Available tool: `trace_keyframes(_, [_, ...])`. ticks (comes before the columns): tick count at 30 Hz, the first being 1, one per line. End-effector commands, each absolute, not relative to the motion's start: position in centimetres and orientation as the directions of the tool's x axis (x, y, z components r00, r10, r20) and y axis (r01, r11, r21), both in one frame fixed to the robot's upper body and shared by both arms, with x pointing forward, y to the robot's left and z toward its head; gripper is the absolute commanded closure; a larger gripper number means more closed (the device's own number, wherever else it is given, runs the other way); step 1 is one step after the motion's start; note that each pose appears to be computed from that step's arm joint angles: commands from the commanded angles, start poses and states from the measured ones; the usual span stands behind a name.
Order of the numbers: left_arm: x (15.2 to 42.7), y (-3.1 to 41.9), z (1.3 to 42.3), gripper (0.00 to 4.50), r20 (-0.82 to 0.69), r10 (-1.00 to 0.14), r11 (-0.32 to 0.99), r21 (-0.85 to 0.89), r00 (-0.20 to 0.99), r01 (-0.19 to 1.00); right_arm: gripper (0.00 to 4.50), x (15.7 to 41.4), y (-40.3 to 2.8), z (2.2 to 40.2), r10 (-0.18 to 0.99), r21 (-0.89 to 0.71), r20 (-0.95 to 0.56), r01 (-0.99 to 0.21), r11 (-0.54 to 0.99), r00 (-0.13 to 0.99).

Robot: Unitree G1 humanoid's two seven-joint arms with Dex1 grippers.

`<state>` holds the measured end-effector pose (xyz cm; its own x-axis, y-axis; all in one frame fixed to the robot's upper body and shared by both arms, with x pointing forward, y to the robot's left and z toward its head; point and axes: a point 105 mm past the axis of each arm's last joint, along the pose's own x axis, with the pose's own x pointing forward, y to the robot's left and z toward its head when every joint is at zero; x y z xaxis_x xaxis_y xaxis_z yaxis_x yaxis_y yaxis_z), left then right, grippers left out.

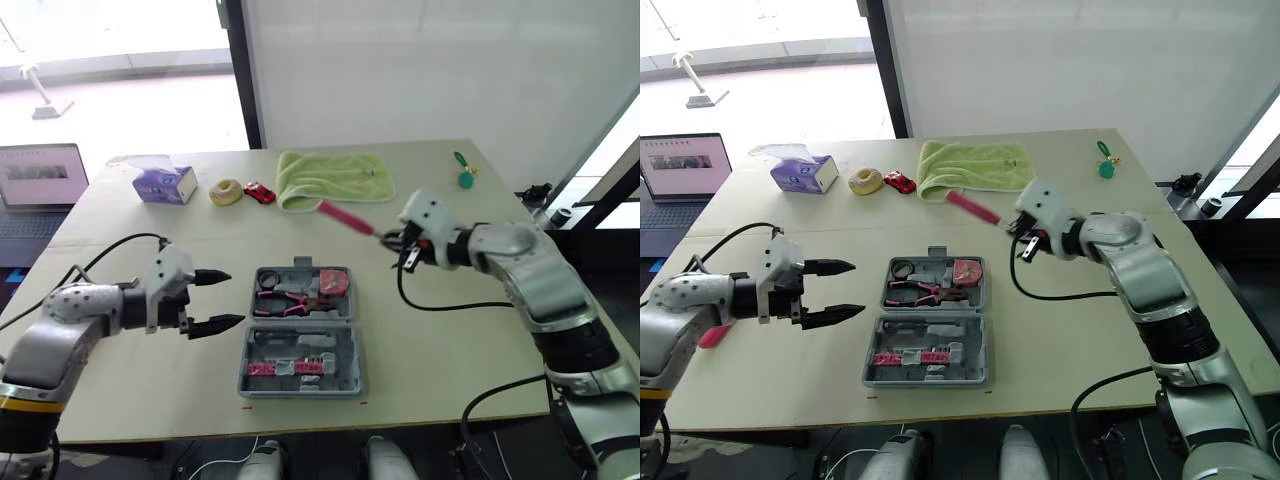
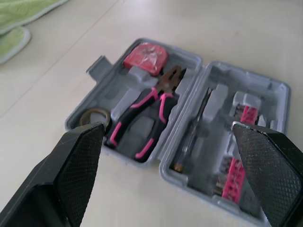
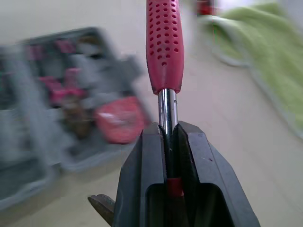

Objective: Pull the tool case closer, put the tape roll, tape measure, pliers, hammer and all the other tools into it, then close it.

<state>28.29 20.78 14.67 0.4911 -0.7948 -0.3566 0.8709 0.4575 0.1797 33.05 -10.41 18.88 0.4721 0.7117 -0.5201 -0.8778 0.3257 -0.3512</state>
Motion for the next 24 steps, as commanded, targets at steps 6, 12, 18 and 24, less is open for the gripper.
trace_keyframes(6, [25.8,23.7,13.2,0.00,-0.424,-0.750,0.508,0.123,0.508,0.852,4.47,29.5,-5.9,16.2,0.615,-0.300,-0.760,-0.953,-0.046,0.210])
trace_keyframes(12, [24.9,24.8,12.0,0.00,-0.482,-0.701,0.540,0.121,0.525,0.833,4.47,30.2,-4.5,13.5,0.556,-0.309,-0.804,-0.947,-0.084,0.213])
trace_keyframes(18, [24.2,24.8,12.3,0.00,-0.479,-0.703,0.544,0.115,0.526,0.831,4.47,30.5,-3.8,11.5,0.533,-0.278,-0.822,-0.958,-0.071,0.199])
trace_keyframes(24, [24.1,25.0,12.4,0.00,-0.477,-0.693,0.557,0.122,0.541,0.821,4.47,30.1,-3.5,10.3,0.538,-0.250,-0.825,-0.966,-0.070,0.175])
